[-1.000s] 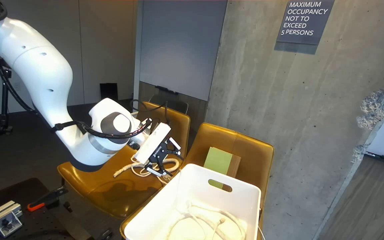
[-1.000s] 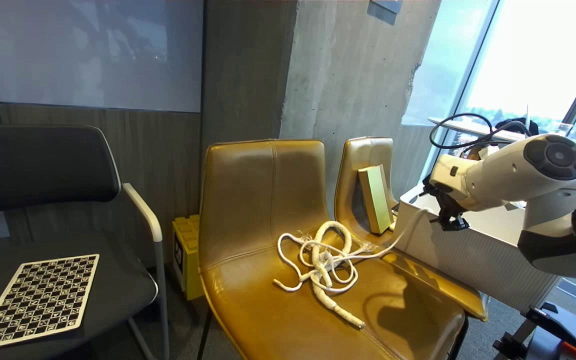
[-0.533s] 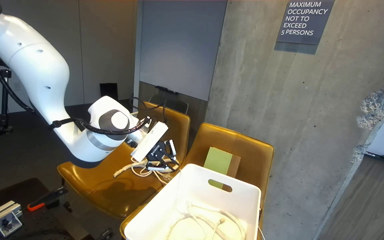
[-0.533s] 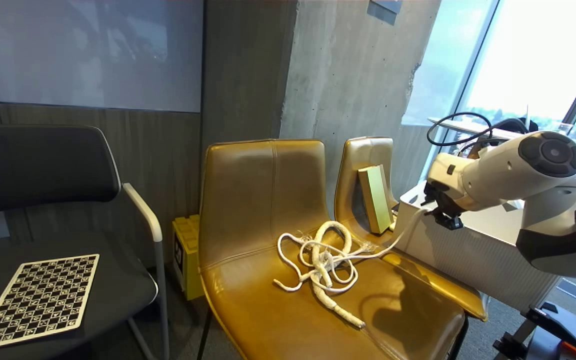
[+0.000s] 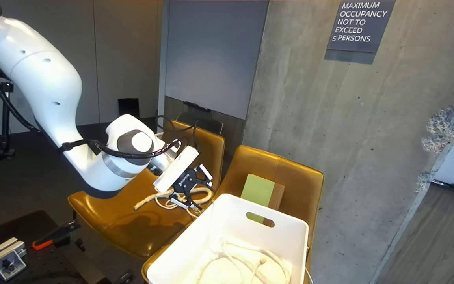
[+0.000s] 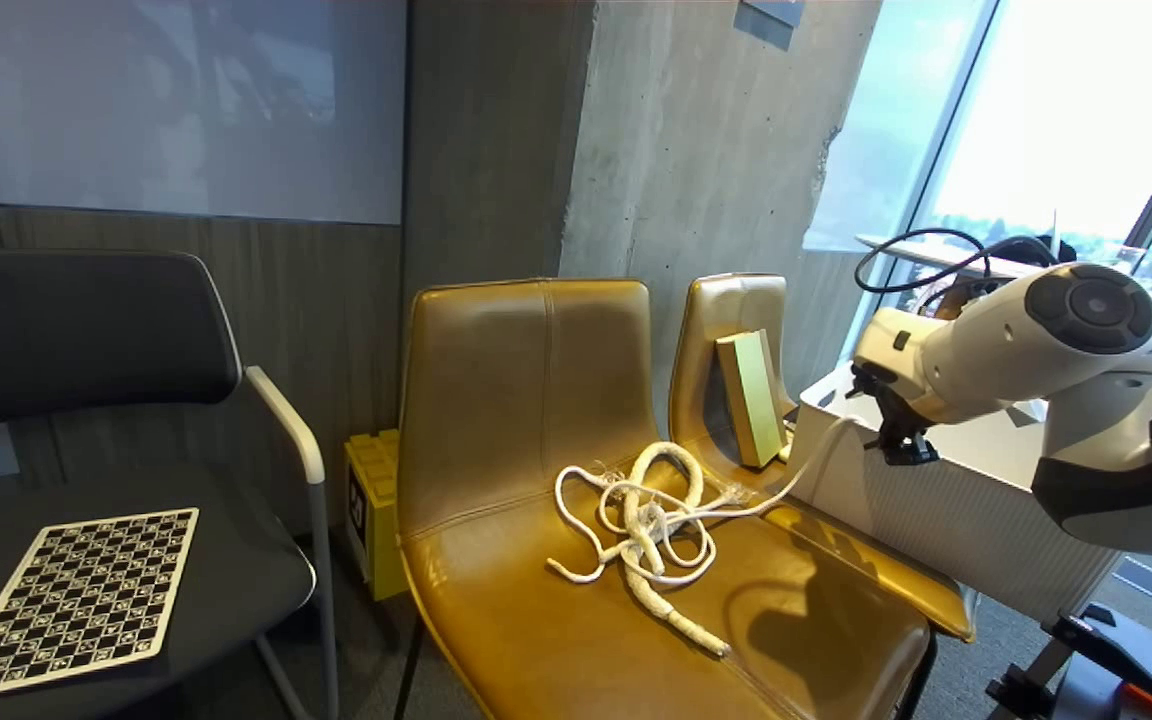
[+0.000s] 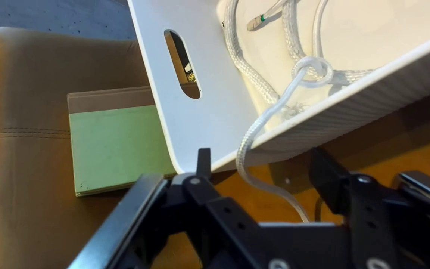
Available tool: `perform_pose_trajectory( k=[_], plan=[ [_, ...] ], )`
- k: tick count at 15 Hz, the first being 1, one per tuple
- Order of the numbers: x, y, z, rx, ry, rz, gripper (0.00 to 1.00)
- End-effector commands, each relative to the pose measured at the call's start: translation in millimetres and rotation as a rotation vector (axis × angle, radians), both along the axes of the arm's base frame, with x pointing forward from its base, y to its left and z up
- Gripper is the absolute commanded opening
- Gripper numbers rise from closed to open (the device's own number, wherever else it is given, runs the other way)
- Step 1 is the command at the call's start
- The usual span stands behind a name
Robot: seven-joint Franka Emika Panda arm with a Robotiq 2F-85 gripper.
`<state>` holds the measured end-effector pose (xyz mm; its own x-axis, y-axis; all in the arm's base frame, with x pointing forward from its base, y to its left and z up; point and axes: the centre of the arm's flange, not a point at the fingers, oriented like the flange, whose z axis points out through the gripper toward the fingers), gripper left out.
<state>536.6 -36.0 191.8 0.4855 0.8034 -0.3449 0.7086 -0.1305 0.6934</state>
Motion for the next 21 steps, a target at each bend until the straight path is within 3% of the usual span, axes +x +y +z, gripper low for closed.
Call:
perform_pose_trajectory(
  k=[1, 4, 6, 7, 12, 13, 21],
  plan=[
    [-5, 10, 5, -0.005, 0.003, -0.019, 0.60],
    [-4, 14, 4, -0.001, 0.001, -0.026, 0.49],
    [-3, 19, 3, 0.004, -0.003, -0.029, 0.54],
    [-3, 20, 3, 0.005, -0.006, -0.029, 0.50],
    [-3, 20, 1, 0.011, -0.016, -0.043, 0.06],
    [-2, 19, 0, 0.011, -0.019, -0.046, 0.01],
    [1, 12, 6, 0.024, -0.035, -0.077, 0.00]
  ],
)
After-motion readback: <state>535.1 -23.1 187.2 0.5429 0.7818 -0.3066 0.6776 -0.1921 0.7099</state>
